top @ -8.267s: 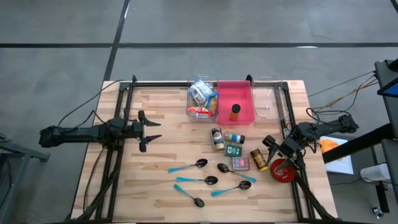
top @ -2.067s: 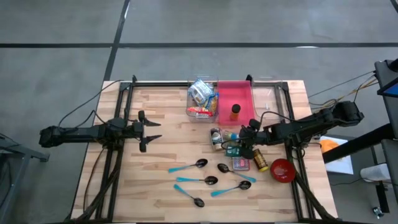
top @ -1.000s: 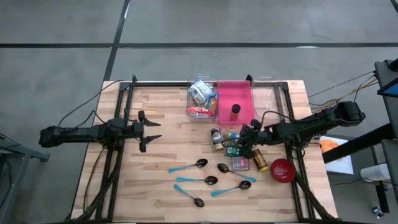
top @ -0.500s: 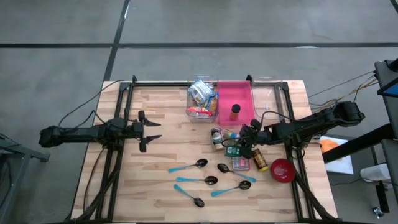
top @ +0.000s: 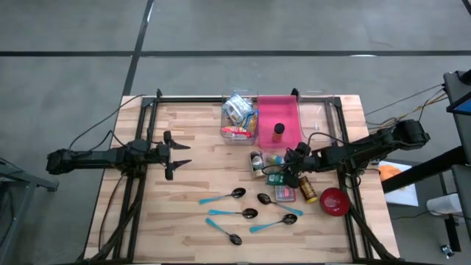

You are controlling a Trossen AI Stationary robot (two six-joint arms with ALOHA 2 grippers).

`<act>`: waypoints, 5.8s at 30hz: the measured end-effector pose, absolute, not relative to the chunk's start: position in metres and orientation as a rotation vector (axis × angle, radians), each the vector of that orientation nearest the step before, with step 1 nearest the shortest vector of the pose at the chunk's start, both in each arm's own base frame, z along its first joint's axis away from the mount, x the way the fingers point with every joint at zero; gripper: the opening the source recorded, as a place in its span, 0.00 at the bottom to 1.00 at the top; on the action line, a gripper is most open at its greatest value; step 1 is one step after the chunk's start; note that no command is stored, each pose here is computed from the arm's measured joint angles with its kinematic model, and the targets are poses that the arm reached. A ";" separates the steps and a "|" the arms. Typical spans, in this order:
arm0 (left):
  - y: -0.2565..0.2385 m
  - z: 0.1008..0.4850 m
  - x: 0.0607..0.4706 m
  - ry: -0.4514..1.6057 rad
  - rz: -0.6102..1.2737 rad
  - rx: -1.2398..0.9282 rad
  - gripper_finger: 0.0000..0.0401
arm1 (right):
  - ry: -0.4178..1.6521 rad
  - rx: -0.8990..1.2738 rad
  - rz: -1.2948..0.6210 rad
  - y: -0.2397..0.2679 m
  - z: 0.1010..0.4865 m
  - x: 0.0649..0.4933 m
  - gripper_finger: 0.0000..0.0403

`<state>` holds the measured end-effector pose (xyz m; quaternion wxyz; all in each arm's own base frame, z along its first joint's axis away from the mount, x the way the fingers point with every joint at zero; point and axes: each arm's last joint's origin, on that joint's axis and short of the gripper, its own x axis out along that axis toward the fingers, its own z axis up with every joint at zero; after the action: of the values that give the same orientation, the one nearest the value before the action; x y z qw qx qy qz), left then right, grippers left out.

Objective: Pick & Place Food Item
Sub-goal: Put the green spice bottle into the pink bin, then put the gold spice bottle into the pink bin

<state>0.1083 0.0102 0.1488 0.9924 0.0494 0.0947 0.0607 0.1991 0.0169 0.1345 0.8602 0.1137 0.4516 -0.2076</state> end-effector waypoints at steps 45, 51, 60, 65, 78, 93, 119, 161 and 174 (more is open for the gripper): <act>0.010 0.149 0.108 0.190 0.121 0.099 0.61 | 0.919 0.274 -0.469 0.016 0.126 0.194 0.53; 0.010 0.149 0.108 0.190 0.121 0.099 0.61 | 0.920 0.274 -0.469 0.016 0.126 0.194 0.52; 0.010 0.149 0.108 0.190 0.121 0.099 0.61 | 0.921 0.275 -0.468 0.016 0.126 0.194 0.51; 0.010 0.149 0.108 0.190 0.121 0.099 0.61 | 0.921 0.275 -0.468 0.016 0.126 0.194 0.51; 0.010 0.149 0.108 0.190 0.121 0.101 0.61 | 0.888 0.286 -0.460 0.017 0.141 0.203 0.51; 0.010 0.149 0.108 0.190 0.121 0.101 0.61 | 0.881 0.248 -0.506 0.019 0.209 0.228 0.51; 0.010 0.148 0.109 0.196 0.121 0.099 0.61 | 0.728 0.374 -0.885 -0.105 0.273 0.209 0.51; 0.010 0.148 0.109 0.196 0.121 0.099 0.61 | 0.956 0.657 -1.037 -0.187 0.178 0.227 0.58; 0.010 0.148 0.109 0.196 0.121 0.099 0.61 | 0.947 0.664 -1.050 -0.187 0.178 0.227 0.65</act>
<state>0.1086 0.0102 0.1483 0.9921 0.0493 0.0979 0.0604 0.2272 -0.1872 0.1781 0.7103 0.2993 0.4267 -0.4731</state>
